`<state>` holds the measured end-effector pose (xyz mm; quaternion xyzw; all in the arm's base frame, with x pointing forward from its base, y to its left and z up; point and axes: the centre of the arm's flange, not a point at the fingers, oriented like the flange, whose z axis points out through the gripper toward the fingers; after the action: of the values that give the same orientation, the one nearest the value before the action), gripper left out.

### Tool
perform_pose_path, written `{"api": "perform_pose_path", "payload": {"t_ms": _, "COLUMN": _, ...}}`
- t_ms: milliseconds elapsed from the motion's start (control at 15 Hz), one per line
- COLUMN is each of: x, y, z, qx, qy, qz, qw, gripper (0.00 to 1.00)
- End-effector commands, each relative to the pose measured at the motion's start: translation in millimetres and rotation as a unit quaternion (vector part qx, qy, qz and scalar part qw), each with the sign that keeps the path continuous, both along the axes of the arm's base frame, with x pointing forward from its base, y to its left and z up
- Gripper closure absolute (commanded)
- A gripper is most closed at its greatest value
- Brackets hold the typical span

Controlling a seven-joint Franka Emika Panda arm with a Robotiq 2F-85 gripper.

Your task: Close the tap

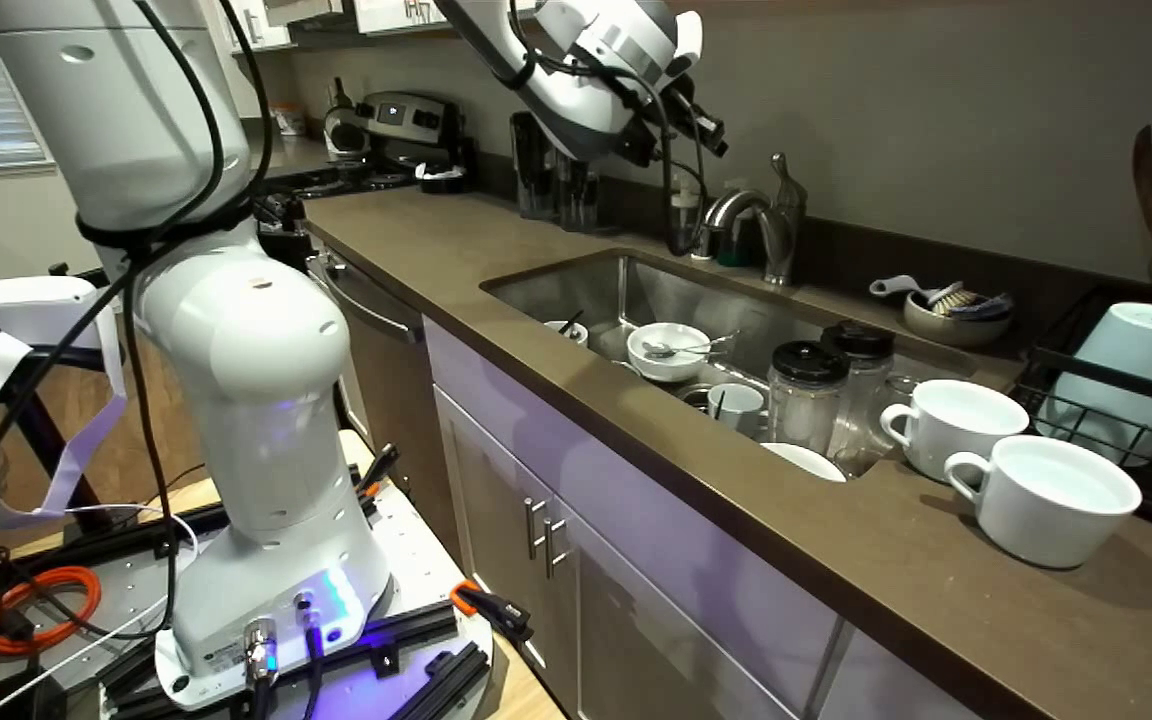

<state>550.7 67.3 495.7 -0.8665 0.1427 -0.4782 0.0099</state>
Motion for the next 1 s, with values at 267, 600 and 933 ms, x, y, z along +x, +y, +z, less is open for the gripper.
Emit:
{"api": "perform_pose_path", "payload": {"t_ms": 267, "x": -62, "y": 19, "z": 41, "qx": 0.049, "qy": 0.071, "qz": -0.022, "qw": 0.9960, "gripper": 1.00}}
{"api": "perform_pose_path", "payload": {"t_ms": 600, "x": -81, "y": 25, "z": 72, "qx": 0.070, "qy": 0.086, "qz": -0.026, "qw": 0.9935, "gripper": 1.00}}
{"api": "perform_pose_path", "payload": {"t_ms": 933, "x": -94, "y": 29, "z": 95, "qx": 0.092, "qy": 0.104, "qz": -0.016, "qw": 0.9902, "gripper": 1.00}}
